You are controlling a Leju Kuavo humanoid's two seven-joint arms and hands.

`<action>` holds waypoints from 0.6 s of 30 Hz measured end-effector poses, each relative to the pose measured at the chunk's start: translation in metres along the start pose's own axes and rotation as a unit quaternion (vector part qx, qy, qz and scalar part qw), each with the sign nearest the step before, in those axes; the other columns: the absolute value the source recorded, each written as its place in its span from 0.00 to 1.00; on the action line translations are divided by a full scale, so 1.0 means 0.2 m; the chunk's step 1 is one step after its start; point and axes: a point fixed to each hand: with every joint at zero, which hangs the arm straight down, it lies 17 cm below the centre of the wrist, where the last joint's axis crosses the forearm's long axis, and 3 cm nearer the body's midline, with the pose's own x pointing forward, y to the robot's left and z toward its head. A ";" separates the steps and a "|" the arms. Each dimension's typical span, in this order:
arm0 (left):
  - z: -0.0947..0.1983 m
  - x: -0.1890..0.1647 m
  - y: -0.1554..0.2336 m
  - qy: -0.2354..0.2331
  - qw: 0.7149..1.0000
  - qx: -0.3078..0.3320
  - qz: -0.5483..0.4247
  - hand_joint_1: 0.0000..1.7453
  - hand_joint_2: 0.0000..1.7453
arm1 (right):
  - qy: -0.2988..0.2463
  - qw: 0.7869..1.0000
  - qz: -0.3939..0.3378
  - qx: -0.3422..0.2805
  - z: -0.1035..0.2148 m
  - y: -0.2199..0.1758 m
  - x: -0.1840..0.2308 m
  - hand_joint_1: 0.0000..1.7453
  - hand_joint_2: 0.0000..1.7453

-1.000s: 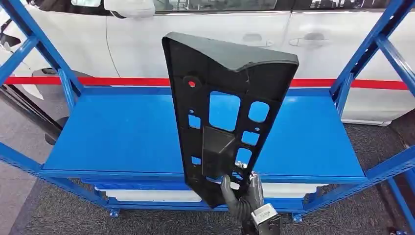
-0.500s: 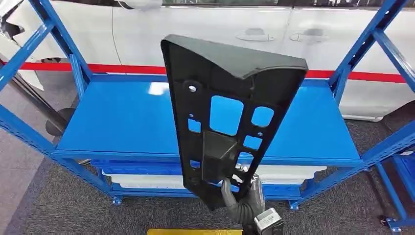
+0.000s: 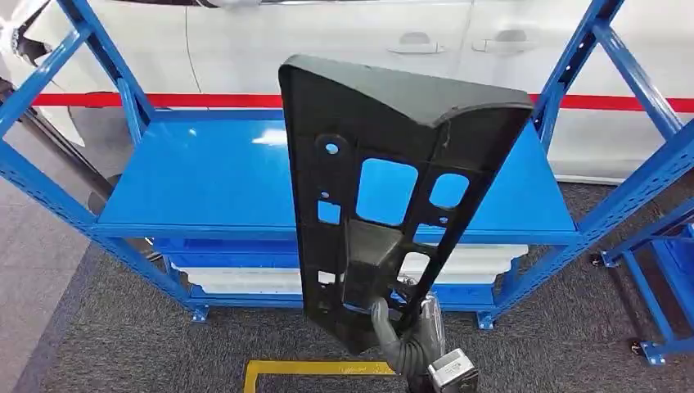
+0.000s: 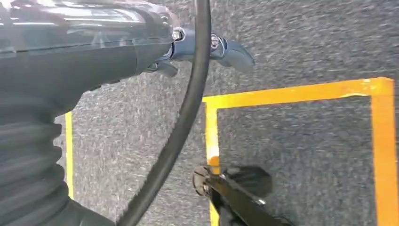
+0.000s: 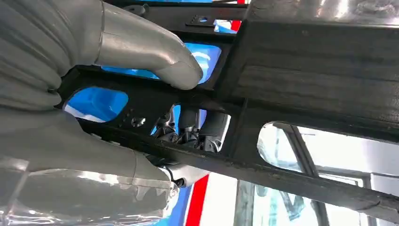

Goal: Take the parts from the cabinet and place them on the table.

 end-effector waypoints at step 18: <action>0.00 0.02 0.00 -0.009 1.000 -0.006 0.000 0.00 1.00 | 0.000 1.000 -0.008 -0.002 0.03 -0.02 0.02 1.00 1.00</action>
